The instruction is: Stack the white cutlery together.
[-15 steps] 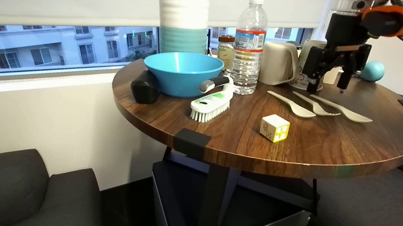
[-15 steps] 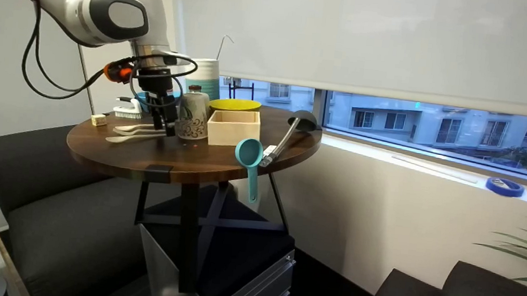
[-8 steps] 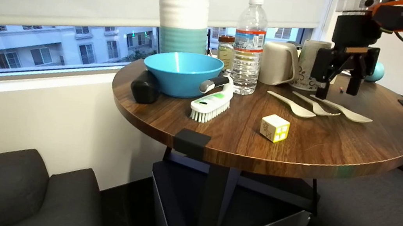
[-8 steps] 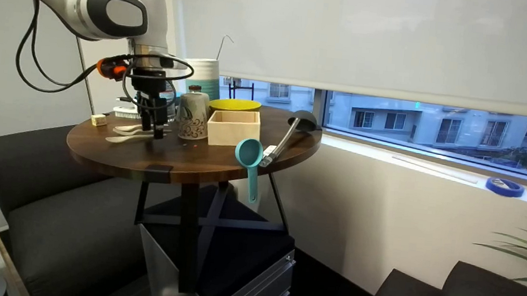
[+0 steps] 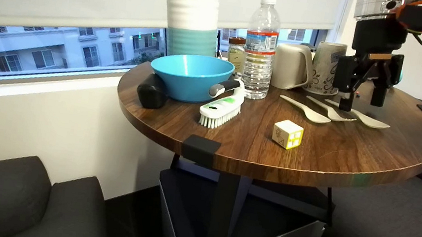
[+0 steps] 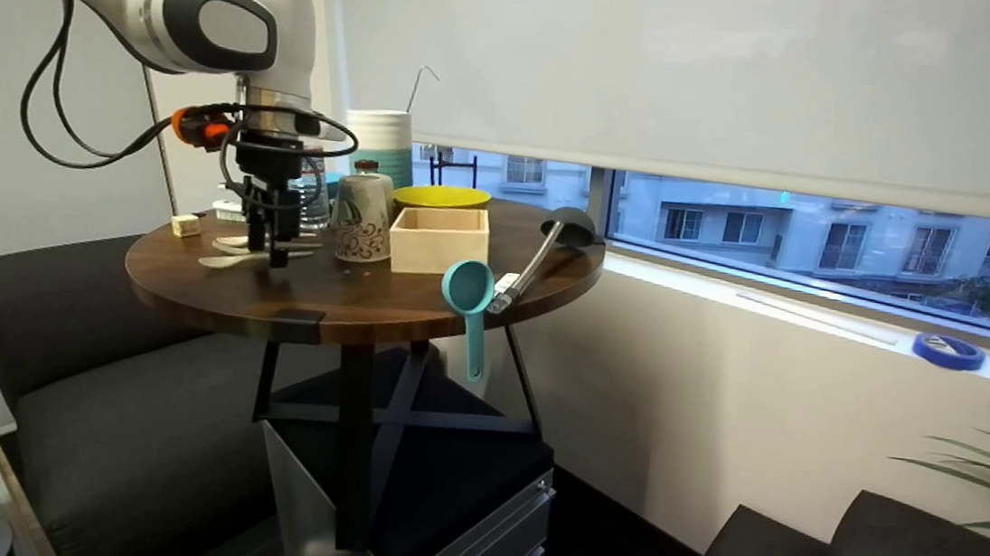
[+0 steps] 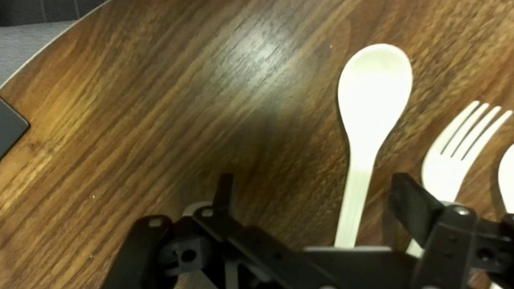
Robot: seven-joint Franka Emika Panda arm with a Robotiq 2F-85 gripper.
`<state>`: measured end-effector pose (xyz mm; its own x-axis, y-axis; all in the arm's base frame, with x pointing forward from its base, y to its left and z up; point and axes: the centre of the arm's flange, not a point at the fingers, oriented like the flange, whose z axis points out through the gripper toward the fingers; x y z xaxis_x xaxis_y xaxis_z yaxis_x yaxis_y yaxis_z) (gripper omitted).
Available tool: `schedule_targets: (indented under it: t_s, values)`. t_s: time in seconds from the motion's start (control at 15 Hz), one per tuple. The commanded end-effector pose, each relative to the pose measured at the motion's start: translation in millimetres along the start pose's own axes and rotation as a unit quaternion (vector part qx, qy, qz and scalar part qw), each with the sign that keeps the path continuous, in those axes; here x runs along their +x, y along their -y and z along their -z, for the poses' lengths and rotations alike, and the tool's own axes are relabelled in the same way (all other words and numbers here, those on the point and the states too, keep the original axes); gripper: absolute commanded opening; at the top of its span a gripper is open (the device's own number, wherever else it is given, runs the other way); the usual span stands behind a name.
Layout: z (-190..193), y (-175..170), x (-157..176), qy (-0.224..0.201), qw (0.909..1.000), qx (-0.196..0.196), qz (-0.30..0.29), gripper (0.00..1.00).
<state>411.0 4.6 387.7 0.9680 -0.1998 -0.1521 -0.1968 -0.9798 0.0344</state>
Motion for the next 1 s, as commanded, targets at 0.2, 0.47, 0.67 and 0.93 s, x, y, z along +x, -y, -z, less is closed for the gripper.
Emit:
schedule_targets:
  t_s: [0.2,0.47,0.67,0.93]
  values:
    - [3,6,1,0.026,0.9995,0.016,0.012,0.50]
    - [4,7,3,0.029,0.9994,0.016,0.012,0.22]
    - [8,8,4,0.026,0.9994,0.023,0.009,0.02]
    - [23,14,1,0.021,0.9990,0.038,0.008,0.04]
